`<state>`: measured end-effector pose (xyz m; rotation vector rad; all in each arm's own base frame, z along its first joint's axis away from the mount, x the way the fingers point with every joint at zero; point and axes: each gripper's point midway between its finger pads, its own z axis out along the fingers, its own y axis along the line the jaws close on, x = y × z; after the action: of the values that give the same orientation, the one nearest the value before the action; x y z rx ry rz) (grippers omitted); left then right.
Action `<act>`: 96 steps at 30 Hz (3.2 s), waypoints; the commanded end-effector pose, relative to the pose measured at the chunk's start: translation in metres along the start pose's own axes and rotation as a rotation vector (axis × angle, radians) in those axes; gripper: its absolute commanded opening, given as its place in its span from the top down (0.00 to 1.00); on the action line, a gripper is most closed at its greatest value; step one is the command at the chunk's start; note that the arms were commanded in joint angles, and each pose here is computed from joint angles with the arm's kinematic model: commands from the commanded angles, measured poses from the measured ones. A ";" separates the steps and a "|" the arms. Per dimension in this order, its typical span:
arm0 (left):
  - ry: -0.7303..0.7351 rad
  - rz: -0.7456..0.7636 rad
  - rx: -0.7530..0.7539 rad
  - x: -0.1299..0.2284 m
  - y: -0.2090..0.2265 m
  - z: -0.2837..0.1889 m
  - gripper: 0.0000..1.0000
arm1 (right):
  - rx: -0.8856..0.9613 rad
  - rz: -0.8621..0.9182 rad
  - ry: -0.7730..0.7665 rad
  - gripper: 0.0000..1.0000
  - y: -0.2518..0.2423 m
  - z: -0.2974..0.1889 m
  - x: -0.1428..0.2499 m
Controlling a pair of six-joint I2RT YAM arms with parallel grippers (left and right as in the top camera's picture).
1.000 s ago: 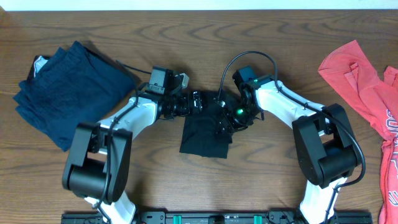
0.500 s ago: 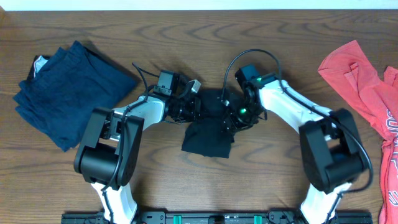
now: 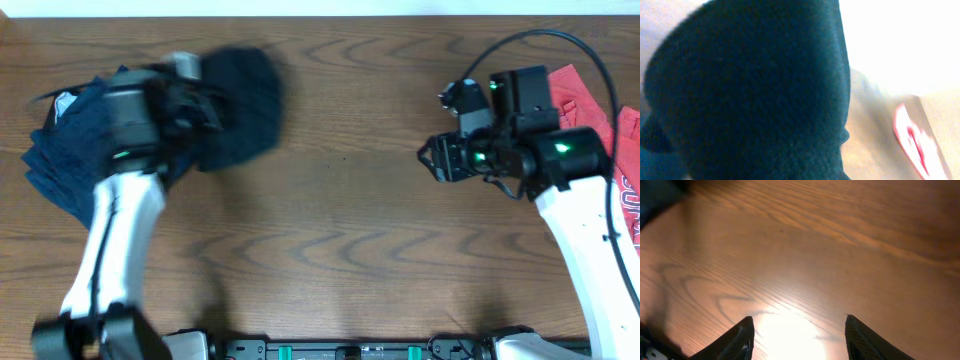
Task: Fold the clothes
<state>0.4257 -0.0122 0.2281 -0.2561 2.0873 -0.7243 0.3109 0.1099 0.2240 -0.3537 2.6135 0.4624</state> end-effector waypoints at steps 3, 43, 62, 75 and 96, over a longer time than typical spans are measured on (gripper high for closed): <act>-0.197 -0.047 -0.198 -0.054 0.066 -0.057 0.94 | 0.037 0.020 0.037 0.44 -0.013 0.005 0.007; 0.210 0.136 -0.289 0.063 0.037 0.030 0.02 | 0.094 0.064 -0.183 0.01 -0.039 0.020 -0.058; 0.356 0.278 -0.507 0.120 -0.005 -0.102 0.02 | 0.390 0.221 -0.344 0.01 -0.087 -0.077 -0.034; 0.042 0.257 -0.403 0.135 -0.015 -0.161 0.02 | 0.408 0.205 -0.609 0.01 -0.059 -0.121 0.067; 0.073 0.252 -0.416 0.142 -0.011 -0.162 0.02 | 0.423 0.250 -0.355 0.01 -0.059 -0.094 0.147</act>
<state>0.2107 -0.0214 0.2078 -0.1628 2.2810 -0.1590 0.1634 -0.0001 0.2141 0.1622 2.3622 0.0515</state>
